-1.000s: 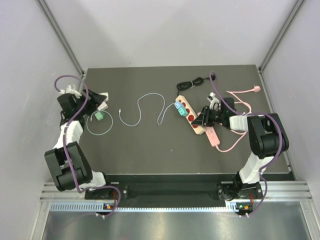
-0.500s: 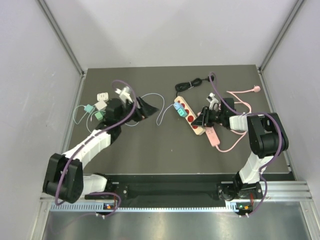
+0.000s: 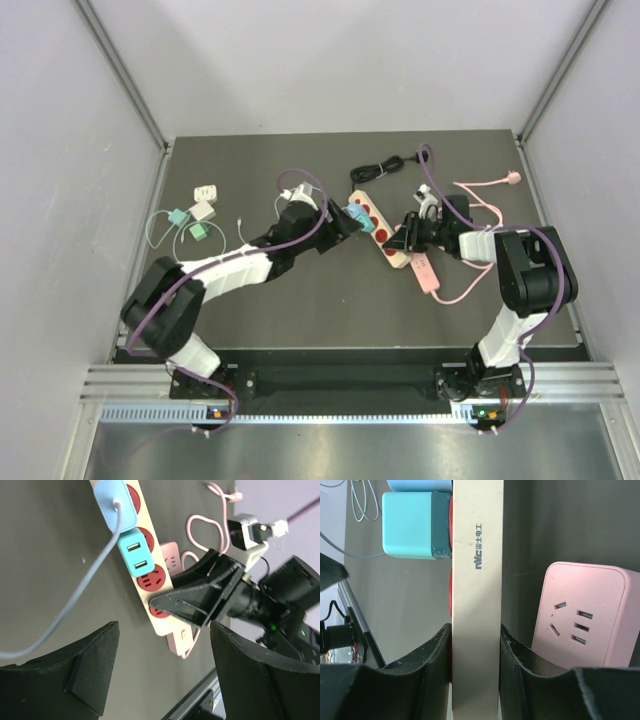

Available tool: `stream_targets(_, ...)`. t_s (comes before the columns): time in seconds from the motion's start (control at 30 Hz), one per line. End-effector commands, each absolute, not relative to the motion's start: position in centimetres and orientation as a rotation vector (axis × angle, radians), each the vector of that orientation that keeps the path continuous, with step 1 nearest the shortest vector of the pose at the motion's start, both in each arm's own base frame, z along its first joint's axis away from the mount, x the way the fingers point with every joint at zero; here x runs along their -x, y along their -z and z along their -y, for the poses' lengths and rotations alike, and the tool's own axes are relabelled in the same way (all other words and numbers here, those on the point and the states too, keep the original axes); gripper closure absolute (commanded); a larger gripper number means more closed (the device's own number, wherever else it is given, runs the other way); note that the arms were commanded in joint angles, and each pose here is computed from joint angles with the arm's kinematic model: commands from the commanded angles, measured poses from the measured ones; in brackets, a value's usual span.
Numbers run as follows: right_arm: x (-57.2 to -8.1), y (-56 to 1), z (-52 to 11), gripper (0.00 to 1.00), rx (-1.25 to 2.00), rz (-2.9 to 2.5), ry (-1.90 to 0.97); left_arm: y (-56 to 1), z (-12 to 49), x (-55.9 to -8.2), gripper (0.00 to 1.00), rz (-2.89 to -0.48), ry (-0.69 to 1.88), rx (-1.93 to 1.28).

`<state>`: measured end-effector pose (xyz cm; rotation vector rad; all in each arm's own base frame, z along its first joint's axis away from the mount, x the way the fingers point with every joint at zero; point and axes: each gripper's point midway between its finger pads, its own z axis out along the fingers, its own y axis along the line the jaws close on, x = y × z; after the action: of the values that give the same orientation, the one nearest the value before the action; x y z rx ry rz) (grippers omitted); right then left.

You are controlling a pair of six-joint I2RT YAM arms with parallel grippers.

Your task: Pull the plug off the socket

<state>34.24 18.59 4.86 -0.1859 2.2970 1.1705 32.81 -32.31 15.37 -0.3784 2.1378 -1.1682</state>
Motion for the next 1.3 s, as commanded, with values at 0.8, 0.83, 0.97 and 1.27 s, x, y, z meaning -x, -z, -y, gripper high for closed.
stream_targets(0.8,-35.3,-9.5,-19.6,1.00,0.325,-2.104,-1.187,-10.4,37.3,-38.9,0.33,-2.229,0.735,0.644)
stream_targets(0.83,-35.2,-9.4,-19.7,1.00,0.328,-2.105,-1.187,-10.5,37.3,-39.3,0.34,-2.223,0.731,0.648)
stream_targets(0.97,-35.2,-9.4,-19.6,1.00,0.324,-2.106,-1.190,-9.8,37.5,-39.7,0.38,-2.224,0.703,0.651)
stream_targets(1.27,-35.1,-9.5,-19.9,1.00,0.332,-2.104,-1.203,-10.3,37.9,-41.2,0.54,-2.189,0.670,0.632)
